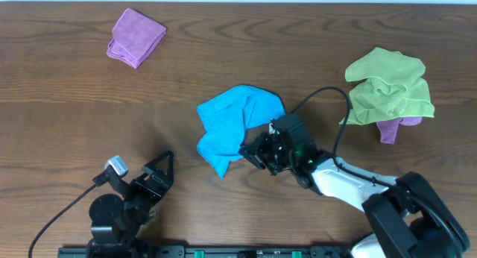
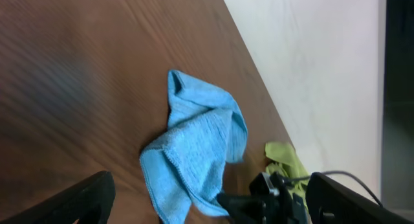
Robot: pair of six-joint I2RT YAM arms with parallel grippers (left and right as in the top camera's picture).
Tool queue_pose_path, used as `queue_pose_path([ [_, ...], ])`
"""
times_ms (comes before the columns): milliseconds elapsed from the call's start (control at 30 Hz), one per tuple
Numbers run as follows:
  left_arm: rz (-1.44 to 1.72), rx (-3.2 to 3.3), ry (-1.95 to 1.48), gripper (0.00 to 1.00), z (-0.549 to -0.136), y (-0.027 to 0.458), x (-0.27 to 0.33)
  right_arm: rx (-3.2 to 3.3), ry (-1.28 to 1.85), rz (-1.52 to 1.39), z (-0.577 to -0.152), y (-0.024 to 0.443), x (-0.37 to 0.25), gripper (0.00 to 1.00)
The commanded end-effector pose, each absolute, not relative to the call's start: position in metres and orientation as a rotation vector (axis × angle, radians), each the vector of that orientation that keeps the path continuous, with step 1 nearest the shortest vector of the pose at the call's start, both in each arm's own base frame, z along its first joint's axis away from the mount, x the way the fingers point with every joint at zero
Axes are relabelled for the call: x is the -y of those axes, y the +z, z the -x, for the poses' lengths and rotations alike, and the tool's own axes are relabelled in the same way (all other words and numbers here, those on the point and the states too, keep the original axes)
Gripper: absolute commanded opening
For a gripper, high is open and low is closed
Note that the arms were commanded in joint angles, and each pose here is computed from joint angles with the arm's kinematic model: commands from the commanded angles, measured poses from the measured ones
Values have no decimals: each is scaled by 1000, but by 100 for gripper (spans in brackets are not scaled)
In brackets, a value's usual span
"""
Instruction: Fold the cloth
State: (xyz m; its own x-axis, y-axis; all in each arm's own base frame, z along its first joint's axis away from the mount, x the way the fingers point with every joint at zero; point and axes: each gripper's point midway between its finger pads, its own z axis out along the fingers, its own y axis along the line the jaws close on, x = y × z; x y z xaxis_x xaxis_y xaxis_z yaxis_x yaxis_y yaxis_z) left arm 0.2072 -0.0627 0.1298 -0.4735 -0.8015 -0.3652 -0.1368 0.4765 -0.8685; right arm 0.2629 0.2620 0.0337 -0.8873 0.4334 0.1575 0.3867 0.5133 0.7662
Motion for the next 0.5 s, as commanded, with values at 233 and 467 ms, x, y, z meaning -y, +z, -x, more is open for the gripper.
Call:
queue_pose_path([
  [233, 708, -1950, -1180, 96, -198, 134, 86, -2641, 1056, -474, -286, 52, -201, 1],
  [467, 712, -1978, -1232, 95, -194, 132, 93, -2628, 738, -267, -302, 78, -169, 1],
])
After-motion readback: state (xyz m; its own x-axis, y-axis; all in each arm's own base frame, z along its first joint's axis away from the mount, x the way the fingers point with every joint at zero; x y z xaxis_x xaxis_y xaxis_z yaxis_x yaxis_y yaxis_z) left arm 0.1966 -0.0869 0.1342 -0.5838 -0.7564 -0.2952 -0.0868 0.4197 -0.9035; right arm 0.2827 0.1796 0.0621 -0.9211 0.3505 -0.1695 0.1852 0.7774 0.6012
